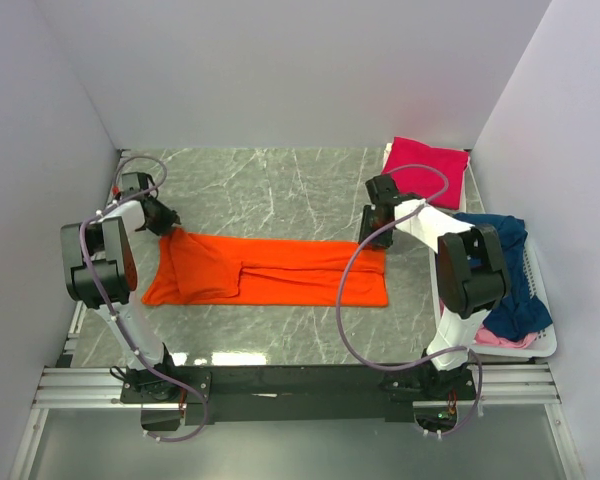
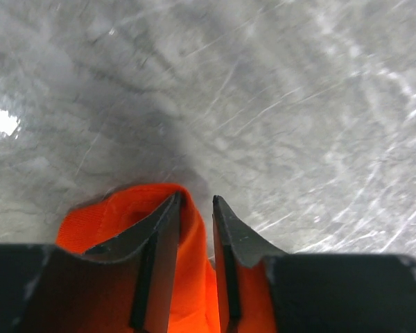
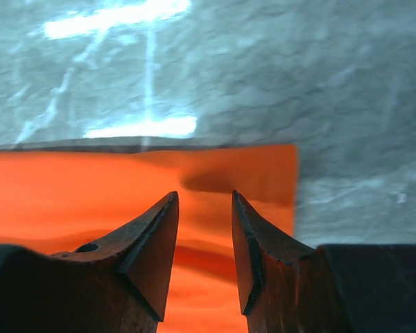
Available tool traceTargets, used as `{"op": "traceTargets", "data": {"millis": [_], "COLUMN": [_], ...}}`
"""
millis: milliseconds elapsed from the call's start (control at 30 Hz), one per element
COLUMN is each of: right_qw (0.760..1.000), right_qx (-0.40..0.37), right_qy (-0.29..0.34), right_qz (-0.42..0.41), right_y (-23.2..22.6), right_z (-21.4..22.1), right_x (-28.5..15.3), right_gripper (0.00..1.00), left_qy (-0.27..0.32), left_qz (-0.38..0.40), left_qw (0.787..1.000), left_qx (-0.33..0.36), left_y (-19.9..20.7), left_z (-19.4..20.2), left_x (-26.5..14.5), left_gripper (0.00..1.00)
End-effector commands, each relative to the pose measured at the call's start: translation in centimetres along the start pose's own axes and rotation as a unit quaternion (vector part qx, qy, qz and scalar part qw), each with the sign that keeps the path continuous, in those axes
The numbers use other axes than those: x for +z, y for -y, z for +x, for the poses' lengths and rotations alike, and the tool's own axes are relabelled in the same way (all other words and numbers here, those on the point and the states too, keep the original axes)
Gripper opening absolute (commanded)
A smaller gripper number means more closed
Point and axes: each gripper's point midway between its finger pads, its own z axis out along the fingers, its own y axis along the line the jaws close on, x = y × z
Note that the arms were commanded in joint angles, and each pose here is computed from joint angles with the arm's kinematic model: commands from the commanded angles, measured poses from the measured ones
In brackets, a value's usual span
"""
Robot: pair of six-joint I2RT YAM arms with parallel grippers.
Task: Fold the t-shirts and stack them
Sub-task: Fold the tshirt
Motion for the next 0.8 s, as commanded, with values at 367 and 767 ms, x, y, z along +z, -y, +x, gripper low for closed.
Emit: {"op": "traceTargets", "data": {"millis": [367, 767], "right_qw": [0.999, 1.0], "right_qx": [0.021, 0.015], "right_qy": [0.031, 0.004], "right_qz": [0.033, 0.003], "right_y": [4.9, 4.5], "right_z": [-2.6, -1.3], "right_x": [0.3, 1.7], "right_gripper": [0.44, 0.43], "left_qy": [-0.02, -0.001], "left_qz": [-0.007, -0.013], "left_qw": [1.0, 1.0], "left_qx": [-0.009, -0.016], "left_y": [-1.3, -1.2], "left_z": [1.9, 1.1], "left_x": [-0.6, -1.7], "left_gripper": [0.06, 0.0]}}
